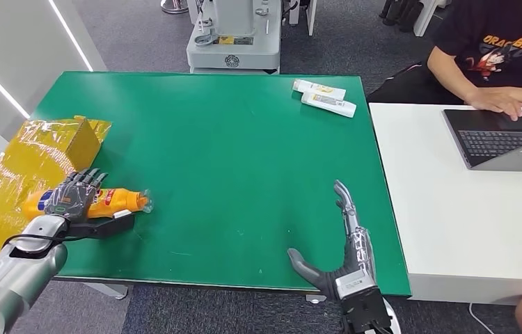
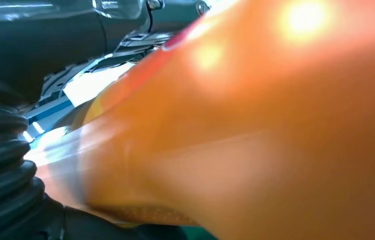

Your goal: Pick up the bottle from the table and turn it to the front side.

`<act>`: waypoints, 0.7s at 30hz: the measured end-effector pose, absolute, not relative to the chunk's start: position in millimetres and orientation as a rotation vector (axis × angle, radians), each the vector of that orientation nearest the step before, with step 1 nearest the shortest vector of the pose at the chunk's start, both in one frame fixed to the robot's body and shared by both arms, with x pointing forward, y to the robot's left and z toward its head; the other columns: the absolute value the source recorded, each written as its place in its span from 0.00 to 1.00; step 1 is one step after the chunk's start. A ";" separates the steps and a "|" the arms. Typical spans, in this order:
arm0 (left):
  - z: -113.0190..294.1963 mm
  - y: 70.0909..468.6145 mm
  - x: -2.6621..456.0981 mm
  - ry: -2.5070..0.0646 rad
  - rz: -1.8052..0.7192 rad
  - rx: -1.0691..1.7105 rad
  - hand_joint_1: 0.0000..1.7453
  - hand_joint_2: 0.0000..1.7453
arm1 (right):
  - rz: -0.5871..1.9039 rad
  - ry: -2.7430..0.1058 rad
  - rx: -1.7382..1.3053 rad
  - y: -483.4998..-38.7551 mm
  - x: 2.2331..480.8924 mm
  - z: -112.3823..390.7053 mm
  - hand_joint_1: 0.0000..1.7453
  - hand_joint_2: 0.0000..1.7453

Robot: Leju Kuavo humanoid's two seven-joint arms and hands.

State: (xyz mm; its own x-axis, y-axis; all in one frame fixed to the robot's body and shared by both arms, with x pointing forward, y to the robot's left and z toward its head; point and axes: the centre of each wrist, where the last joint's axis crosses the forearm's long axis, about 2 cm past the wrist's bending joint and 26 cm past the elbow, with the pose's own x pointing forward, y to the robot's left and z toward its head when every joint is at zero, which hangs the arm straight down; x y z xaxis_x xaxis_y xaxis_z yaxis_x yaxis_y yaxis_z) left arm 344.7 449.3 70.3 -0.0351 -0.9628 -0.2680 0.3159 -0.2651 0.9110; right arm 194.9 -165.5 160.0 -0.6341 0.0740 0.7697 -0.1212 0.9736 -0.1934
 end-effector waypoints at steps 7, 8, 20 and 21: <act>67.8 454.7 339.2 -0.807 -1.523 1.156 0.00 1.00 | 0.282 -2.238 0.039 -164.7 192.4 158.5 0.00 1.00; 67.0 455.3 337.7 -0.808 -1.519 1.158 0.00 1.00 | 0.282 -2.237 0.041 -164.6 191.9 158.2 0.00 1.00; 68.2 464.4 321.5 -0.862 -1.487 1.190 0.00 1.00 | 0.265 -2.244 0.072 -162.9 190.5 157.7 0.00 1.00; 70.9 465.8 322.1 -0.869 -1.482 1.193 0.00 1.00 | 0.262 -2.245 0.075 -162.9 190.7 157.9 0.00 1.00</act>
State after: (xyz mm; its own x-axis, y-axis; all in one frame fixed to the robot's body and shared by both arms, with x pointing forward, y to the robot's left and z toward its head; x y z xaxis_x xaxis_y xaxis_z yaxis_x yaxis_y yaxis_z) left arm 322.1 465.8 70.9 -0.0104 -0.9695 -0.2450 0.2593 -0.2393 0.9357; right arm 190.7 -162.9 157.9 -0.6356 0.0356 0.7712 -0.1428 0.9763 -0.1628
